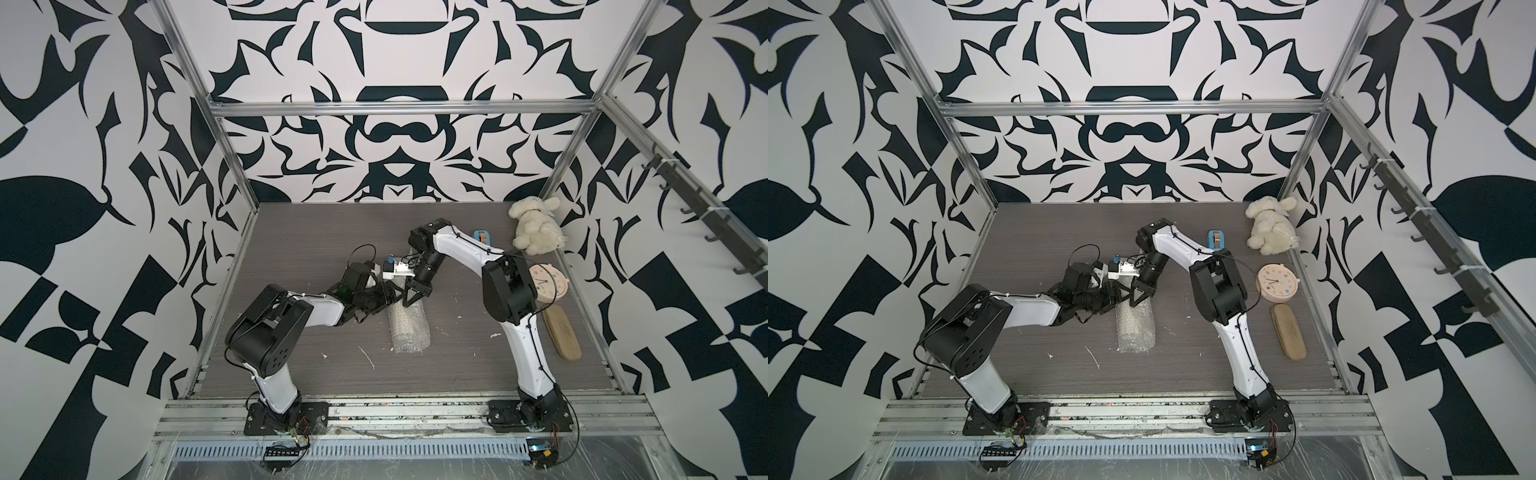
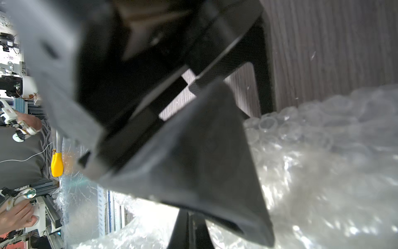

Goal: Wrap vases in bubble wrap
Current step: Stick the tape on the bubble wrap.

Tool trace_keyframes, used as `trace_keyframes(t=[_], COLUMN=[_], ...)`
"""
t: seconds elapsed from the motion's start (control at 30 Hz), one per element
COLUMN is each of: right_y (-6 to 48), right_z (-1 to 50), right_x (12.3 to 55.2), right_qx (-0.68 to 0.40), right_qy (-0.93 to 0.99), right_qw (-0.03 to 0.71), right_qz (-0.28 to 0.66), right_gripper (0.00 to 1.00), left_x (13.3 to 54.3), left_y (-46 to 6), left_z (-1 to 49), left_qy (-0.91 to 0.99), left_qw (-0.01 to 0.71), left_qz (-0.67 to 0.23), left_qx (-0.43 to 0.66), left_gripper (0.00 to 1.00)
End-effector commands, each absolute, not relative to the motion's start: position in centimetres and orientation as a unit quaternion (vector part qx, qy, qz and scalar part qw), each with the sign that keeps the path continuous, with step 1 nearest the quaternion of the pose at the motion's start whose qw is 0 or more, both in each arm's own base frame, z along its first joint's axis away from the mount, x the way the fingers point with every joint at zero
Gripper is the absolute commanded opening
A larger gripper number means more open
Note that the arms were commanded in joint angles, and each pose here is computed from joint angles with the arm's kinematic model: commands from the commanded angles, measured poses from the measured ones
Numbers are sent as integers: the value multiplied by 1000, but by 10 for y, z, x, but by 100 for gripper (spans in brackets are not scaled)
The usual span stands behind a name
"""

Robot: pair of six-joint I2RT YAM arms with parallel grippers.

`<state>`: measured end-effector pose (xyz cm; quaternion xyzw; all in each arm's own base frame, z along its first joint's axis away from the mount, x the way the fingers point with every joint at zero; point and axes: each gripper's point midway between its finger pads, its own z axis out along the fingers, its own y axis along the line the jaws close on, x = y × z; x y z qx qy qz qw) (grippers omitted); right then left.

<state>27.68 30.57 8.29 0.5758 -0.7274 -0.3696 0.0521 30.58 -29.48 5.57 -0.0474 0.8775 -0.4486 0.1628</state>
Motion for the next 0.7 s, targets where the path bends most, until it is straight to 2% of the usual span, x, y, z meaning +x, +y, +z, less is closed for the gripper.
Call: trace_keyframes(t=[0.0,0.1,0.67], right_y=[300,298,285], right_z=[85,91,112], right_x=[279,280,279], right_qx=[574,570,554], right_qy=[-742,-747,-765], right_qw=[68,70,78], right_qz=[-339,-334,-319], right_gripper=[0,0,16], left_x=[295,295,294], left_y=[-281,-280,-275], left_z=[23,23,21], left_qy=[900,902,910], left_qw=[138,139,141], left_qz=[-408,-403,-384], left_qx=[-69,-65,-63], left_gripper=[65,63,59])
